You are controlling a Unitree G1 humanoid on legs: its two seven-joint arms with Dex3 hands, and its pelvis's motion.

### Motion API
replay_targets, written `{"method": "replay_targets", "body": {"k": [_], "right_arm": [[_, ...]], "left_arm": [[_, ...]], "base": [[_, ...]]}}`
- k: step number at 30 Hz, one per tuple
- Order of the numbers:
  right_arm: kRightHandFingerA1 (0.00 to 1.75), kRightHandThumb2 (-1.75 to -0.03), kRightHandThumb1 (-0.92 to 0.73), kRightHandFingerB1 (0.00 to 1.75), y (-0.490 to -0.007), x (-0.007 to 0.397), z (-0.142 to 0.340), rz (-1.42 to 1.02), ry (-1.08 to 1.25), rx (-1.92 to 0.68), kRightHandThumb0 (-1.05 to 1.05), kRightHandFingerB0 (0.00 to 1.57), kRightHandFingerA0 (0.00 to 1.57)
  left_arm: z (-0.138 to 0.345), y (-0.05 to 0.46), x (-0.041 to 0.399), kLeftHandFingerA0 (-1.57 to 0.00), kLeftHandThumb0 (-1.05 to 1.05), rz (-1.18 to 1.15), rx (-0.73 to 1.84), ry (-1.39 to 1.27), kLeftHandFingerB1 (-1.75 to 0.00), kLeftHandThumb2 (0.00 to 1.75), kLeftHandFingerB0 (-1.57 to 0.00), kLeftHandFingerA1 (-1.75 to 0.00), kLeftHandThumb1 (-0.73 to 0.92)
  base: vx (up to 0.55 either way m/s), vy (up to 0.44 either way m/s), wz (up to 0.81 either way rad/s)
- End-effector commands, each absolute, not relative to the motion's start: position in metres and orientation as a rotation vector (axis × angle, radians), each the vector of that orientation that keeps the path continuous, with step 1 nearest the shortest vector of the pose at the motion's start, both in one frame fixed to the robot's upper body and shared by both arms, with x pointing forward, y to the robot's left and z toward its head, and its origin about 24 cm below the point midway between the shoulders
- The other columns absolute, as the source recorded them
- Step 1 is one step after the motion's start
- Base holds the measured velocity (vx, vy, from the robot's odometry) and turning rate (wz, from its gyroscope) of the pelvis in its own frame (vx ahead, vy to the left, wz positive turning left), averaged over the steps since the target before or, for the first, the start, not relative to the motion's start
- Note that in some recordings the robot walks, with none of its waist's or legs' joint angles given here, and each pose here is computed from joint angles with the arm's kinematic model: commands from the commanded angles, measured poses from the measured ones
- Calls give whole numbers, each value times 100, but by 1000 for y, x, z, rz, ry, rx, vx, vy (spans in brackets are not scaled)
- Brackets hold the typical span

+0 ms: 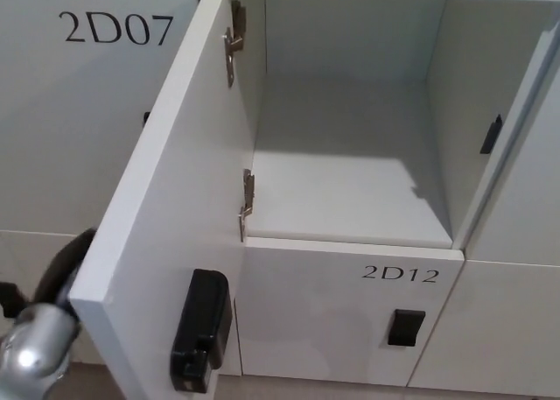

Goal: The robot uses its left hand to push the door of an open cabinet towards the right and closes it

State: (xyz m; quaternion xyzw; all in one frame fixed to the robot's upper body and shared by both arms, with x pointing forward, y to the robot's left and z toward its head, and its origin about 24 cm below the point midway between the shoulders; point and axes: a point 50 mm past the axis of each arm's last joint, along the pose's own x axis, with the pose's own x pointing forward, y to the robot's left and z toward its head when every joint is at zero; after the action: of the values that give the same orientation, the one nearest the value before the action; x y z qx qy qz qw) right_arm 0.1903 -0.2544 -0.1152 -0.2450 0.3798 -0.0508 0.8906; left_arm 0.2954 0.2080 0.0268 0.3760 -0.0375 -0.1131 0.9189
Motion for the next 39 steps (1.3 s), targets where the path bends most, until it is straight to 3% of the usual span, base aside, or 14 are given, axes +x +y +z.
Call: {"method": "replay_targets", "body": {"k": [1, 5, 7, 8, 14, 17, 18, 20, 22, 23, 27, 35, 38, 39], "right_arm": [[54, -104, -71, 46, -264, 198, -108, -127, 760, -538, -52, 20, 34], [54, -104, -72, 47, -267, 199, -106, -127, 751, -550, -52, 21, 34], [54, -103, -72, 47, -269, 198, -106, -126, 750, -553, -51, 22, 34], [54, -103, -72, 47, -269, 197, -106, -126, 748, -550, -51, 21, 33], [54, -103, -71, 47, -263, 199, -106, -137, 728, -512, -54, 20, 33], [41, -63, -78, 40, -255, 203, -102, -134, 632, -455, -49, 49, 49], [41, -63, -78, 40, -253, 206, -101, -133, 617, -450, -49, 49, 49], [41, -63, -78, 40, -253, 207, -100, -132, 612, -456, -49, 49, 49], [41, -63, -78, 40, -254, 207, -99, -130, 611, -463, -49, 49, 49], [41, -63, -78, 40, -256, 206, -99, -126, 613, -471, -49, 49, 49], [41, -63, -78, 40, -257, 205, -100, -116, 614, -480, -49, 49, 49], [41, -63, -78, 40, -258, 210, -97, -119, 601, -466, -49, 49, 49], [41, -63, -78, 40, -256, 208, -98, -119, 604, -461, -49, 49, 49], [33, -70, -92, 29, -257, 207, -102, -114, 673, -494, -63, 22, 30]], "left_arm": [[92, 68, 304, -49, -71, -530, 999, -499, -33, 68, -38, -37, 92], [97, 36, 298, -53, -70, -570, 1026, -569, -33, 68, -40, -37, 91], [100, 15, 293, -45, -60, -609, 1048, -613, -45, 111, -22, -57, 71], [102, 7, 290, -51, -69, -627, 1057, -631, -34, 68, -40, -38, 92], [145, -83, 264, -41, -78, -800, 1052, -861, -35, 78, -33, -38, 82], [175, -122, 242, -43, -71, -886, 1026, -1000, -31, 69, -34, -36, 92], [188, -139, 224, -50, -56, -900, 1010, -1110, -53, 66, -41, -63, 86], [198, -149, 205, -56, -31, -934, 991, -1203, -66, 104, -43, -74, 62], [198, -150, 199, -55, -24, -946, 979, -1225, -61, 73, -43, -72, 82], [188, -144, 200, -25, -17, -959, 987, -1204, -56, 129, -17, -61, 85], [164, -120, 212, -2, -23, -988, 1055, -1101, -47, 125, 0, -49, 81], [113, -25, 246, -3, -70, -923, 1118, -789, -22, 86, 0, -25, 92], [100, 1, 248, -2, -71, -905, 1125, -690, -29, 112, -2, -30, 92], [92, 13, 248, -47, -65, -885, 1122, -642, -32, 68, -36, -39, 92]], "base": [[11, 1, 6], [14, 2, 6], [0, 0, 0], [0, 0, 0], [0, 0, 0], [0, 0, 0], [0, 0, 0], [0, 0, 0], [0, 0, 0], [0, 0, 0], [8, -1, -2], [0, 0, 0], [0, 0, 0], [0, 0, 0]]}}
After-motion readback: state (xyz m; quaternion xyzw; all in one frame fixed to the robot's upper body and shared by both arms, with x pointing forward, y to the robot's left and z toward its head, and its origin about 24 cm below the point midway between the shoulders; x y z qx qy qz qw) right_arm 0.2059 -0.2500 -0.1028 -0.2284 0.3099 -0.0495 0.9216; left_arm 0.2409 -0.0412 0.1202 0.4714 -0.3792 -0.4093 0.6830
